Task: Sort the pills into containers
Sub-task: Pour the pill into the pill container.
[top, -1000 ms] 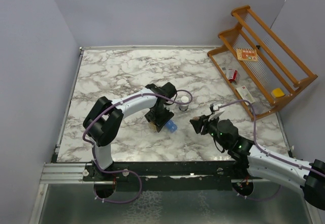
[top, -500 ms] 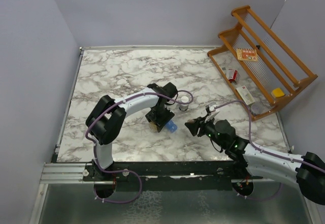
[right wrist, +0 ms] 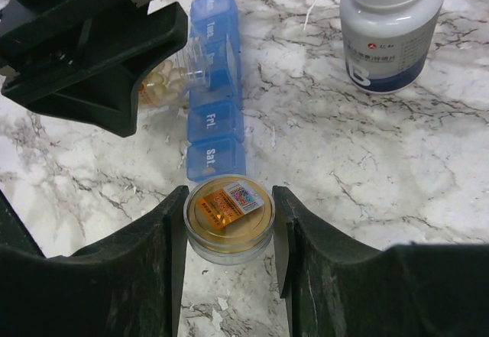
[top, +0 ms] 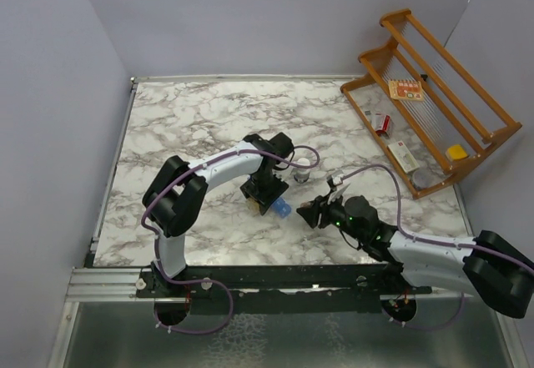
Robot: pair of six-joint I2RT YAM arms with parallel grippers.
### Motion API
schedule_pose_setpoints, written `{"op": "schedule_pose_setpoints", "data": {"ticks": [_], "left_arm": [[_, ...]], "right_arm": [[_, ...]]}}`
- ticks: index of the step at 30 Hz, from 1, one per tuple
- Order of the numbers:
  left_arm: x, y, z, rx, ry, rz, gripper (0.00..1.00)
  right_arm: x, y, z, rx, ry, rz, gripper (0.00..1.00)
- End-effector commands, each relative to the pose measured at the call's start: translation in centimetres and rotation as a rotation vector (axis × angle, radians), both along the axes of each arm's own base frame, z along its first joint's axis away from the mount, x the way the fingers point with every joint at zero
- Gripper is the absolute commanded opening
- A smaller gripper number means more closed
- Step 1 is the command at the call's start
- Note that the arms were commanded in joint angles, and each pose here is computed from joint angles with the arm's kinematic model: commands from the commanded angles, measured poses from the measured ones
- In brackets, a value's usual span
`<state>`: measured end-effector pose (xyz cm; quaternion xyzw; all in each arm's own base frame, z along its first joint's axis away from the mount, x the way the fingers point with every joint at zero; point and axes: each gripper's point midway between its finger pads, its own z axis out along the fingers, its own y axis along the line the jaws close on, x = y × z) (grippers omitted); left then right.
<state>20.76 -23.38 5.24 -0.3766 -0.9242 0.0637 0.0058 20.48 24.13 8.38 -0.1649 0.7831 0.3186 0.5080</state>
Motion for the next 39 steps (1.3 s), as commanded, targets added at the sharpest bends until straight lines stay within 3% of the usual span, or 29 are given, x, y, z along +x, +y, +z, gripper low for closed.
{"op": "schedule_pose_setpoints", "data": {"ticks": [1,39], "left_arm": [[-0.2,0.0,0.3,0.016,0.008,-0.015,0.0],[-0.8,-0.1,0.2,0.042,0.052,-0.025,0.0]], "right_arm": [[-0.3,1.4,0.8,0.063,-0.019,0.06,0.01],[-1.5,5.4,1.1,0.108,-0.053,0.269,0.01]]}}
